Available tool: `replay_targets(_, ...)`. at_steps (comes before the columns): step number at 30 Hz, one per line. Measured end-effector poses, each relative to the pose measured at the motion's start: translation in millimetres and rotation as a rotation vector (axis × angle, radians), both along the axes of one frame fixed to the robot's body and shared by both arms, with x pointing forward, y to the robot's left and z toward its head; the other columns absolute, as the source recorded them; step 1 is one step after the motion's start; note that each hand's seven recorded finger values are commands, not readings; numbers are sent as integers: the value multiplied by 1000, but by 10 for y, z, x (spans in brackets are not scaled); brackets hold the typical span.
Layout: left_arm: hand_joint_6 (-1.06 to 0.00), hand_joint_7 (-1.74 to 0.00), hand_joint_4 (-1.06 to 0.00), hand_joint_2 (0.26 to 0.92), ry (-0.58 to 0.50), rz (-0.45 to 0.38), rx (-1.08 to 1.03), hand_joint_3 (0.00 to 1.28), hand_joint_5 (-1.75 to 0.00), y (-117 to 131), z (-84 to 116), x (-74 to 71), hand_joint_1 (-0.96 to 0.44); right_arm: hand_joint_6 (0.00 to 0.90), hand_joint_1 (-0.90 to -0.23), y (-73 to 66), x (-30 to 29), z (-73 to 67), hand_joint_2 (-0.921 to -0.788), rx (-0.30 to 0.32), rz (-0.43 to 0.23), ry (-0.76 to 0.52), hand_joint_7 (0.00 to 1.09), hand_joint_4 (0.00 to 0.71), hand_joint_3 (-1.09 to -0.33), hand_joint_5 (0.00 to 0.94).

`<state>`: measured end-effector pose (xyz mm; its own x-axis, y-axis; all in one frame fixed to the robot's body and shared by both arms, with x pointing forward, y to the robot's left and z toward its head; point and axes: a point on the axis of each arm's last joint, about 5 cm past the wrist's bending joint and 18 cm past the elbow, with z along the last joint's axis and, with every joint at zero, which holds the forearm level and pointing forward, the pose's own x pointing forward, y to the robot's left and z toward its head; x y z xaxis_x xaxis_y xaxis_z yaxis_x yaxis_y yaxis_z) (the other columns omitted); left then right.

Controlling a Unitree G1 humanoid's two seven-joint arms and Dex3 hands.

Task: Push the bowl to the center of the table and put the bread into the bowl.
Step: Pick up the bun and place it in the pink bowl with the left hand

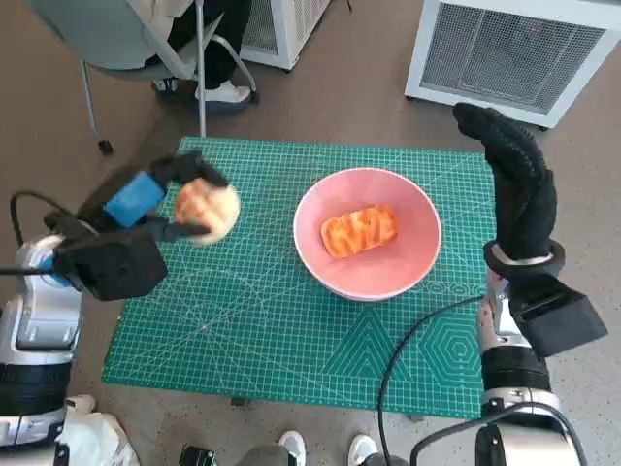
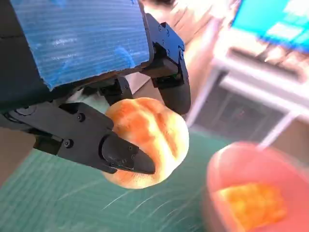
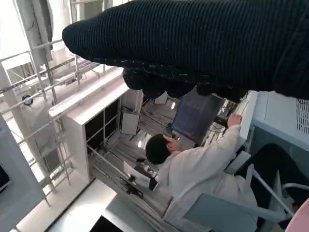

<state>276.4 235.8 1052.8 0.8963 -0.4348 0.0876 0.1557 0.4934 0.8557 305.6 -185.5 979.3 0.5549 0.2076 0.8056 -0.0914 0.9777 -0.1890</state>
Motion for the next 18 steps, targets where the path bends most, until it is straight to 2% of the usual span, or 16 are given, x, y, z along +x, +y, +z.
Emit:
replay_targets(7, -652, -1162, -768, 915, -85, -74, -56, 28, -1065, -261, 119, 89, 2, 244, -584, 9, -1, 1, -921, -8, 0, 0, 252, 360, -812, 0)
replay_targets(13, -652, -1162, -771, 915, -124, -182, -67, 27, -1059, -612, 211, 174, 3, 242, -584, 15, -2, 0, -921, -7, -2, -1, 250, 361, -811, 1)
replay_targets(18, -631, -1194, -747, 919, -127, -270, -59, 39, -1072, -912, 226, 320, 1, 239, -582, 22, -3, -2, -921, -3, -2, -2, 249, 361, -811, 1)
